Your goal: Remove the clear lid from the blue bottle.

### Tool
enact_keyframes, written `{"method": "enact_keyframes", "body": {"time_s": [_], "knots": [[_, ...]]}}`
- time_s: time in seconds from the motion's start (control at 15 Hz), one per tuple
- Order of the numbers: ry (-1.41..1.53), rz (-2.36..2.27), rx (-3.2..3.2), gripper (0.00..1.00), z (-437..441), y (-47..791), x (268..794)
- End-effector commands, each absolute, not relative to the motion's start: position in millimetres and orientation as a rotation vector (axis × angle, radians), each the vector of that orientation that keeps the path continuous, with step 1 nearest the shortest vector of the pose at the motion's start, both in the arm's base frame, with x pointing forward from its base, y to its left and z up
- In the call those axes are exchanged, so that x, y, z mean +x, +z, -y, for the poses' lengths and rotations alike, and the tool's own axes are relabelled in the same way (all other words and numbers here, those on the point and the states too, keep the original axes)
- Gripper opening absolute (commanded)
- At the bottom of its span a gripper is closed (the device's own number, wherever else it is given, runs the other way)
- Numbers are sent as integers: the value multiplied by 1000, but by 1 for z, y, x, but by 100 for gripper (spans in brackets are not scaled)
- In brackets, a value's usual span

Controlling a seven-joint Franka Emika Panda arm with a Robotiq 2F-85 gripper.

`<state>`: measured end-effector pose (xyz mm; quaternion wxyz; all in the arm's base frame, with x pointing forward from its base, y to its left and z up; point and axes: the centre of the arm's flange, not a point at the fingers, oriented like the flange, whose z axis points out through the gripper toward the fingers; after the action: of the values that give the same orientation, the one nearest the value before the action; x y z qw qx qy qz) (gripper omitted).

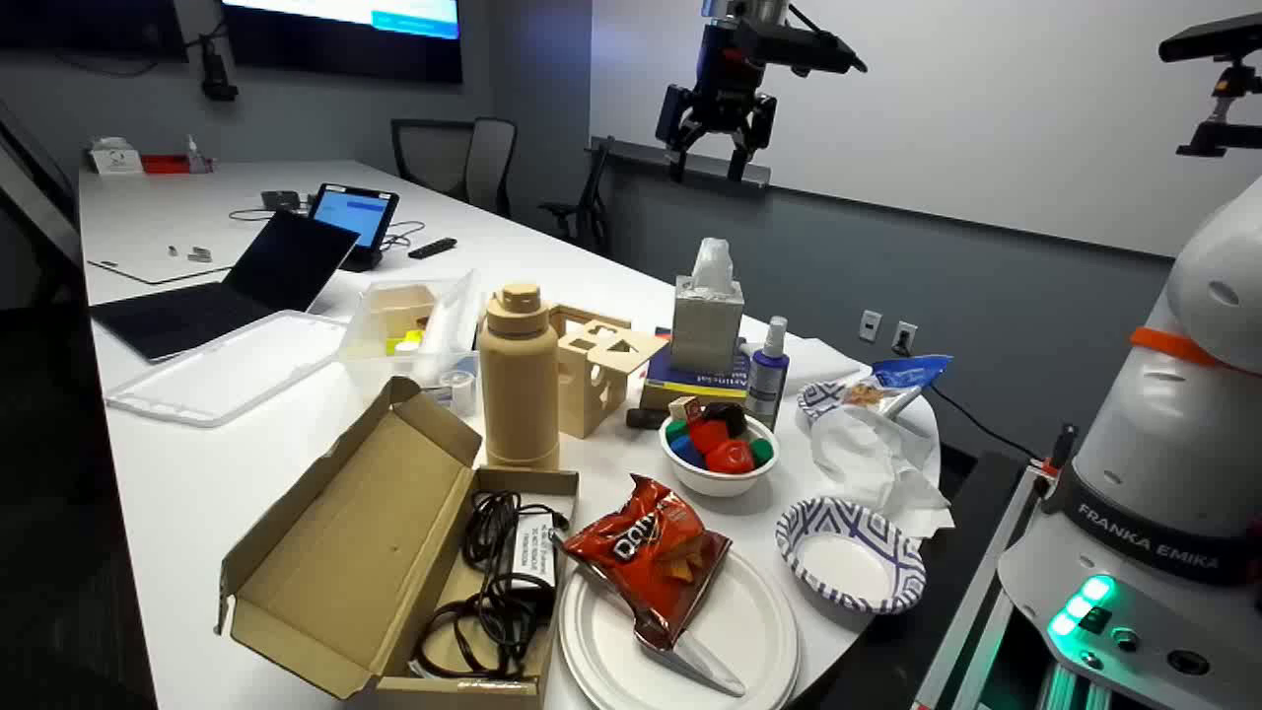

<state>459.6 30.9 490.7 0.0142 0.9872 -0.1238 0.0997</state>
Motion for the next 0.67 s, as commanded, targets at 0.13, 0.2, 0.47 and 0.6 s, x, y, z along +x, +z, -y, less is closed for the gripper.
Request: {"method": "enact_keyframes", "body": {"time_s": [0.13,0.2,0.47,0.6], "knots": [[311,386,3074,100,-31,491,460],[311,386,3074,100,-31,491,460],[207,670,2976,100,-12,447,447],[170,807,2903,100,3,427,430]]}}
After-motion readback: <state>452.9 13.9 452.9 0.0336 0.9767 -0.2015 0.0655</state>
